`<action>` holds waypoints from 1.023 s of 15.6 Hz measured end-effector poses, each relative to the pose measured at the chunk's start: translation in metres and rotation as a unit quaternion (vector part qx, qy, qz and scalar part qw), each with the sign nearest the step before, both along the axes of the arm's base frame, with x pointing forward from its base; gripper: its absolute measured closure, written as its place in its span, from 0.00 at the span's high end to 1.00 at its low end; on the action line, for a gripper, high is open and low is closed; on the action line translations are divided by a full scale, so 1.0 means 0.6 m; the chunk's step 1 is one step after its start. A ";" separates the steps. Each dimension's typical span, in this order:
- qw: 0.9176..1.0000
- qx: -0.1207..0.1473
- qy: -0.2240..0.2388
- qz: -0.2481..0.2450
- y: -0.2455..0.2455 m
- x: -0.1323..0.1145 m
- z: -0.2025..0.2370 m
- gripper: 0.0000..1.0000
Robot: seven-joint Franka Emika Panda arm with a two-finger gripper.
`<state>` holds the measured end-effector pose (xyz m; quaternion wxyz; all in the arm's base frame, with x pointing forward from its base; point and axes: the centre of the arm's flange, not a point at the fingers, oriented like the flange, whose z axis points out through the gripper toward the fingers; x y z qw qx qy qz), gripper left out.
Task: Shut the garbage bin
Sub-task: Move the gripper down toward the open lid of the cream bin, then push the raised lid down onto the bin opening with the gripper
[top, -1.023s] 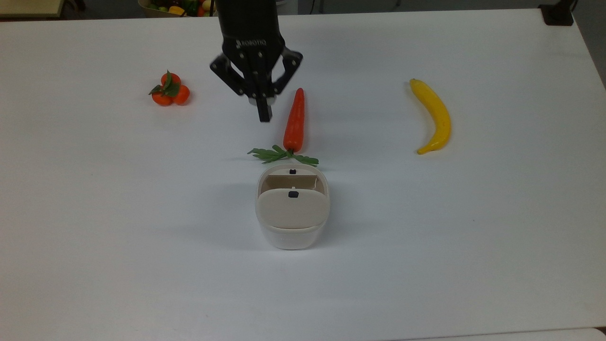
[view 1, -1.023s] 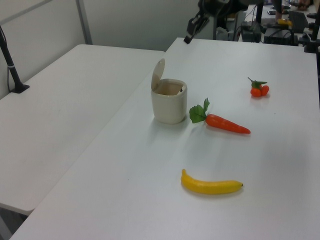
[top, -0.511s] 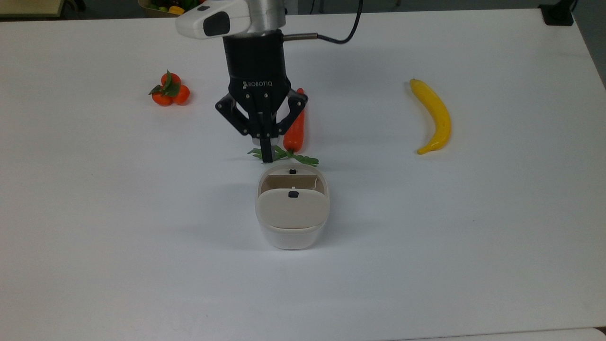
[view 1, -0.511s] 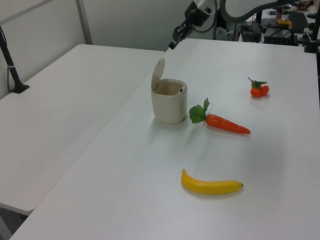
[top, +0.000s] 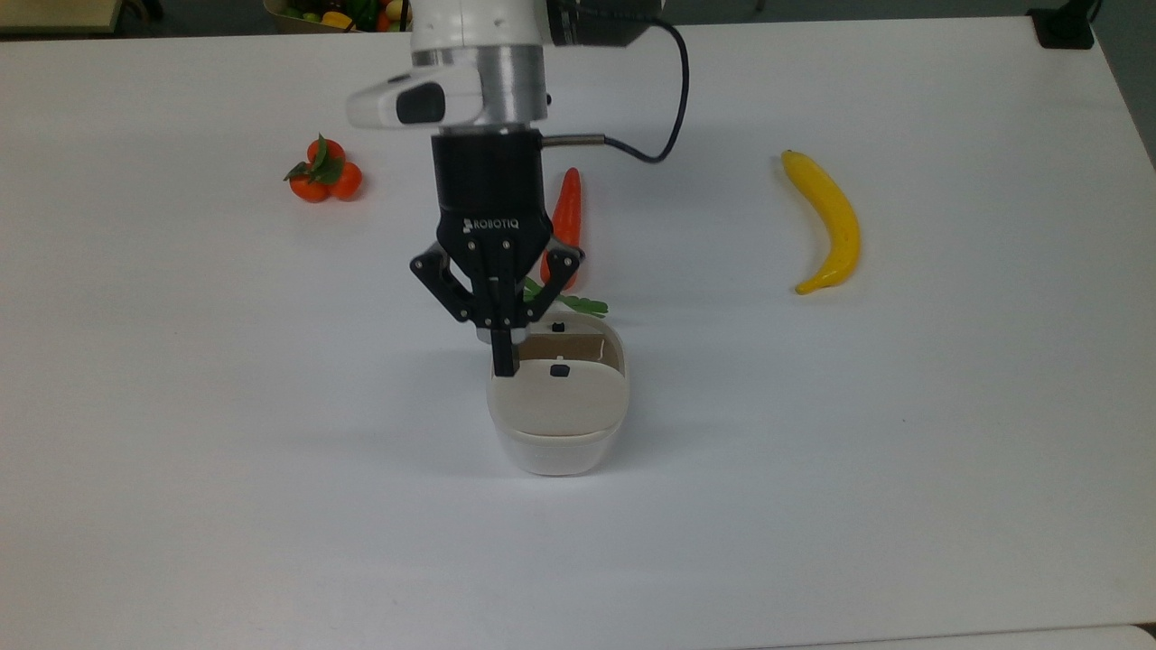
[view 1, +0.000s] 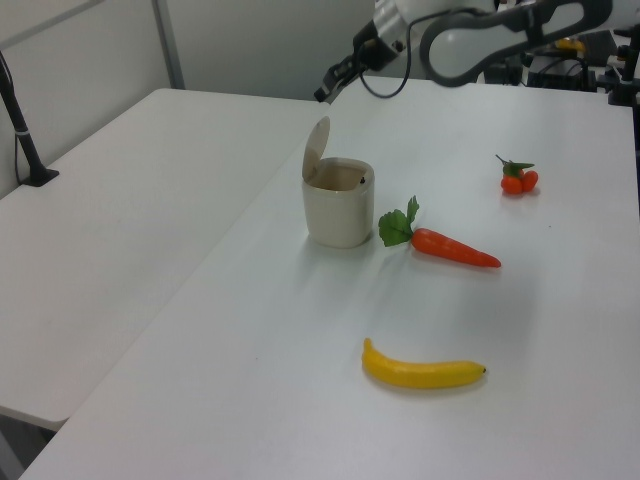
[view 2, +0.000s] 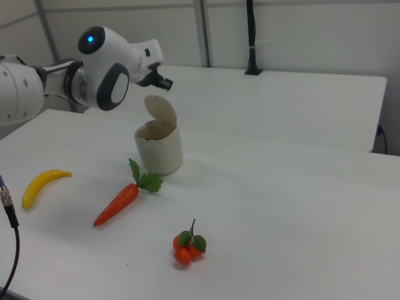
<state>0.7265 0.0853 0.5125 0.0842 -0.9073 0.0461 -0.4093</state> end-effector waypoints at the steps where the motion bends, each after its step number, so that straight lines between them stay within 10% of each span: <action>1: 1.000 -0.001 0.000 0.001 0.005 0.003 -0.011 0.01; 16: 0.999 -0.001 0.033 0.019 0.037 -0.024 -0.064 0.01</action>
